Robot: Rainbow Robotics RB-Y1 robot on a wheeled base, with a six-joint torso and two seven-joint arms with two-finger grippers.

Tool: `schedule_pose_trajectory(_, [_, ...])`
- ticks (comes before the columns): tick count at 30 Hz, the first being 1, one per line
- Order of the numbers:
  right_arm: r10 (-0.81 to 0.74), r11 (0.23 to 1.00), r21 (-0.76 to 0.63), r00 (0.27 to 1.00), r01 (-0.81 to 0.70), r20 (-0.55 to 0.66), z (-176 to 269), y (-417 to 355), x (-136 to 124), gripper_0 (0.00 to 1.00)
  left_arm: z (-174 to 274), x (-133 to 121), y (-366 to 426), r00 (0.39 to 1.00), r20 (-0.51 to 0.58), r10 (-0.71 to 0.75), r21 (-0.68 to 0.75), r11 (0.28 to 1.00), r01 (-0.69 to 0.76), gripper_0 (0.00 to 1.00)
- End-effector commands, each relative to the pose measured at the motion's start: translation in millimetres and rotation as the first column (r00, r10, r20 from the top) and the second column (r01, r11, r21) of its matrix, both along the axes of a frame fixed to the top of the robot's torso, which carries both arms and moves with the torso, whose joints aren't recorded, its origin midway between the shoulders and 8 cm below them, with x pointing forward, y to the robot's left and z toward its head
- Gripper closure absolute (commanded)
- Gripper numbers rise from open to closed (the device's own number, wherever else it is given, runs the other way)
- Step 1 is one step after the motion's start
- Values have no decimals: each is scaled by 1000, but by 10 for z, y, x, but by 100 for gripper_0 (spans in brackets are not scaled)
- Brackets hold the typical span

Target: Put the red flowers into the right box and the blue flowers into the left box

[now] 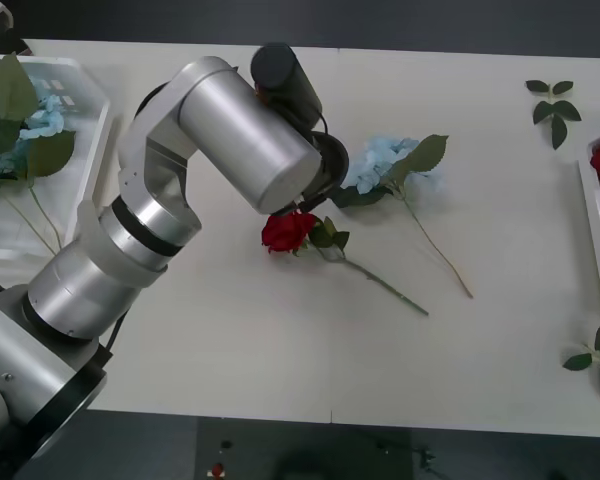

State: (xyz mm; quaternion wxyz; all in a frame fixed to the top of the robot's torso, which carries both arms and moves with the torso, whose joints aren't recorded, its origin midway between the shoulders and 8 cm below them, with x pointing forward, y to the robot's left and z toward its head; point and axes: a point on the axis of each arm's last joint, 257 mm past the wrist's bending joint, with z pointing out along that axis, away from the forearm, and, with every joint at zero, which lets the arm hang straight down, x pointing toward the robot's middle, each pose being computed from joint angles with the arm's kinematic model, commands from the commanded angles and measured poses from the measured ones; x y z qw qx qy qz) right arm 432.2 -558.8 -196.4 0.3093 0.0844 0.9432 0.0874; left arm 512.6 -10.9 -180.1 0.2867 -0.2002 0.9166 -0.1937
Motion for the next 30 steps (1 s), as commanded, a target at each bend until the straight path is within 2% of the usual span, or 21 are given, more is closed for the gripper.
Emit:
schedule_pose_trajectory(1, [78, 993, 81, 994, -85, 81, 168, 525, 283, 0, -98, -111, -69, 999, 22, 31, 5, 999, -32, 14])
schedule_pose_trajectory(4, [171, 978, 99, 974, -186, 148, 174, 1022, 482, 0, -238, -168, -70, 999, 26, 43, 28, 999, -44, 14])
schedule_pose_trajectory(9, [329, 939, 20, 913, -343, 242, 156, 1613, 733, 0, -402, -232, -49, 998, 28, 52, 55, 997, -53, 14])
schedule_pose_trajectory(14, [482, 870, -62, 816, -489, 320, 98, 2323, 934, 0, -547, -243, -90, 998, 18, 52, 34, 998, -53, 14])
schedule_pose_trajectory(20, [628, 773, -148, 711, -617, 316, -89, 3101, 1075, 0, -779, -130, -130, 998, 32, 56, 26, 998, -57, 14])
schedule_pose_trajectory(25, [659, 744, -142, 684, -652, 312, -272, 3546, 1205, 0, -953, -56, -191, 998, 57, 37, 50, 998, -40, 14])
schedule_pose_trajectory(30, [652, 749, -118, 693, -652, 308, -499, 3851, 1357, 0, -1131, -76, -238, 998, 61, -1, 78, 997, -4, 14])
